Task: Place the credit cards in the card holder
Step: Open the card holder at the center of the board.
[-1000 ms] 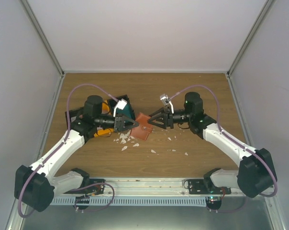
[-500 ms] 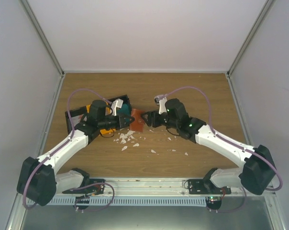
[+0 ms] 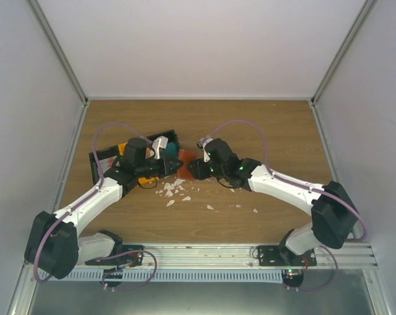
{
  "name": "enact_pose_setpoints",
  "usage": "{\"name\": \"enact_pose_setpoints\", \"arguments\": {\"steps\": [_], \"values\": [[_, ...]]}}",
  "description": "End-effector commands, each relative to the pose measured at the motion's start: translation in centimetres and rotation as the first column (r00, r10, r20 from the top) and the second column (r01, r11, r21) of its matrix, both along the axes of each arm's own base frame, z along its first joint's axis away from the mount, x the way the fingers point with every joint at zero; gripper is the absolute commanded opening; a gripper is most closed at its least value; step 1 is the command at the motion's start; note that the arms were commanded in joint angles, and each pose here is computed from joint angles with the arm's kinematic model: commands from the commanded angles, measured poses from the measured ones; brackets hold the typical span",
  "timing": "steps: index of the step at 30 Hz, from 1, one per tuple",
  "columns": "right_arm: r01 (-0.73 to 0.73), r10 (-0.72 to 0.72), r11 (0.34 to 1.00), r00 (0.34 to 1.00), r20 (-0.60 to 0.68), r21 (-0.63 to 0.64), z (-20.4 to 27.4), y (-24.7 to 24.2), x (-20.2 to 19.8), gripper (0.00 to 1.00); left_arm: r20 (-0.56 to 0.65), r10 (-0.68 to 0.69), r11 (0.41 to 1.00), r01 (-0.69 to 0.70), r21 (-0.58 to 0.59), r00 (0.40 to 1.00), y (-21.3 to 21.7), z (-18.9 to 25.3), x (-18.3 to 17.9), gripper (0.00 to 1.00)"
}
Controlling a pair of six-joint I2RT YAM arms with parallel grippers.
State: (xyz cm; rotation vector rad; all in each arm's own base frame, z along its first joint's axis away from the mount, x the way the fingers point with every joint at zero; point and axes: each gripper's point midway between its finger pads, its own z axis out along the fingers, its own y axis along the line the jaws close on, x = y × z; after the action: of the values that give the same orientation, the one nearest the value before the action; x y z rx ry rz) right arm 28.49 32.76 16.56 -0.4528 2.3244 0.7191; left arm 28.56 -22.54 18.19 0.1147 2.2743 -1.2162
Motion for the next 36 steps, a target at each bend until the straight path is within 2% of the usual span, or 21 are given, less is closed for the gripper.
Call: {"name": "enact_pose_setpoints", "arguments": {"steps": [1,5,8,11,15,21,26,29,36], "values": [[0.096,-0.103,0.978,0.994,-0.029,-0.187,-3.7,-3.4,-0.2,0.56,0.113,0.007,0.999,-0.003,-0.035,0.994,-0.4,2.6,0.7,0.00],[0.262,-0.266,0.924,0.964,0.025,-0.278,-4.3,-7.4,0.6,0.49,0.136,0.014,1.000,-0.011,-0.027,0.991,-0.2,3.2,0.9,0.00],[0.332,-0.325,0.914,0.943,0.068,-0.233,-2.6,-8.4,1.2,0.40,0.138,0.013,1.000,-0.010,-0.024,0.990,-0.2,3.1,0.9,0.00],[0.338,-0.329,0.925,0.941,0.078,-0.176,-1.3,-8.1,1.3,0.36,0.139,0.012,1.000,-0.009,-0.023,0.990,-0.2,3.1,0.9,0.00],[0.232,-0.228,0.971,0.971,0.067,-0.052,0.4,-5.7,0.7,0.38,0.140,0.008,1.000,-0.005,-0.024,0.990,-0.3,3.2,0.9,0.00],[0.146,-0.149,0.980,0.989,0.012,0.134,1.5,-3.9,-0.5,0.51,0.123,0.004,1.000,-0.001,-0.022,0.992,-0.2,3.0,0.5,0.00],[0.103,-0.098,0.984,0.994,-0.043,0.142,1.0,-2.7,-0.6,0.51,0.121,0.000,1.000,0.003,-0.026,0.993,-0.3,3.1,0.5,0.00],[0.095,-0.089,0.988,0.994,-0.057,0.118,0.2,-2.3,-0.3,0.44,0.117,-0.004,0.999,0.008,-0.034,0.993,-0.4,3.1,0.3,0.00],[0.102,-0.097,0.990,0.994,-0.047,0.096,-0.6,-1.7,0.8,0.18,0.091,0.000,0.999,0.004,-0.042,0.996,-0.3,2.7,0.0,0.00]]}}
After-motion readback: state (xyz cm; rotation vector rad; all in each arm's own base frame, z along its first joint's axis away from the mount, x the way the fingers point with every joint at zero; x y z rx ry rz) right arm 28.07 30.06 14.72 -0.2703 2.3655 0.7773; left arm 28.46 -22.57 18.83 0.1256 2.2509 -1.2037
